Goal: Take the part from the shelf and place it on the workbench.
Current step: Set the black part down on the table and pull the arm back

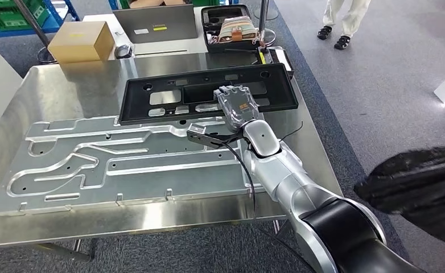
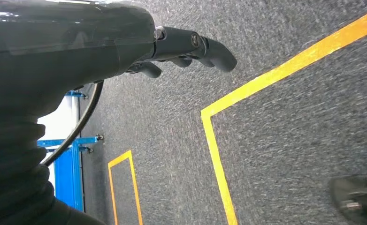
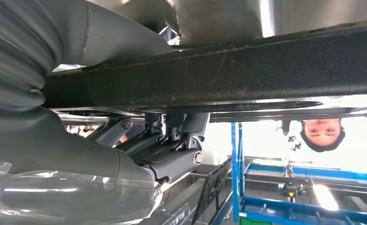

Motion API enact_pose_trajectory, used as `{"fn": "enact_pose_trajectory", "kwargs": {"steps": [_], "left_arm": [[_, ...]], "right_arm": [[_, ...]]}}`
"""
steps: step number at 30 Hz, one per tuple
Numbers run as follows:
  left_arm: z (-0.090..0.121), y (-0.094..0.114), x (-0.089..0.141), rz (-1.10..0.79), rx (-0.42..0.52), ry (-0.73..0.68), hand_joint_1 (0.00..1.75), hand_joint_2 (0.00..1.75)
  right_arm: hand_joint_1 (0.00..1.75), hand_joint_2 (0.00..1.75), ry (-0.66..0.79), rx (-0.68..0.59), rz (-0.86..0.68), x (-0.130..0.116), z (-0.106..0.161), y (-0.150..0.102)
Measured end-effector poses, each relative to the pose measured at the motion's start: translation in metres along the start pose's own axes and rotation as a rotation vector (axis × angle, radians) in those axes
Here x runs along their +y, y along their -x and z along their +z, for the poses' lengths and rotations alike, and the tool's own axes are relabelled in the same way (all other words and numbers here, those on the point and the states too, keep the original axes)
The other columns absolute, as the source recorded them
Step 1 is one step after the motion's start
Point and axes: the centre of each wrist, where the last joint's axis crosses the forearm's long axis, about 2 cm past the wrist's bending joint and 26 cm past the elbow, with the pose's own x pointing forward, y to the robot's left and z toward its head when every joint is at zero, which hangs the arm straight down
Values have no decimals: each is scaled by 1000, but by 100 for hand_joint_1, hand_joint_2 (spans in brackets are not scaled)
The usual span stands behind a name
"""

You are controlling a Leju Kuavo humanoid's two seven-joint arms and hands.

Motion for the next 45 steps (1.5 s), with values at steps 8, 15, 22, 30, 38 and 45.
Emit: {"fn": "enact_pose_trajectory", "kwargs": {"steps": [8,15,22,30,38,45], "left_arm": [[0,0,0,2,1,2,0,175],[0,0,0,10,1,10,0,175],[0,2,-1,21,9,16,0,175],[0,5,-2,9,7,3,0,175],[0,5,0,-36,-153,-99,0,175],[0,8,-2,35,-208,-21,0,175]], "right_arm": [[175,175,-61,10,-7,3,1,-1],[175,175,-111,7,-95,6,4,1],[175,175,-153,1,-118,15,11,0],[175,175,-154,19,-134,16,12,1],[175,175,-149,40,-141,17,13,7],[0,0,-148,15,-130,14,11,6]]}}
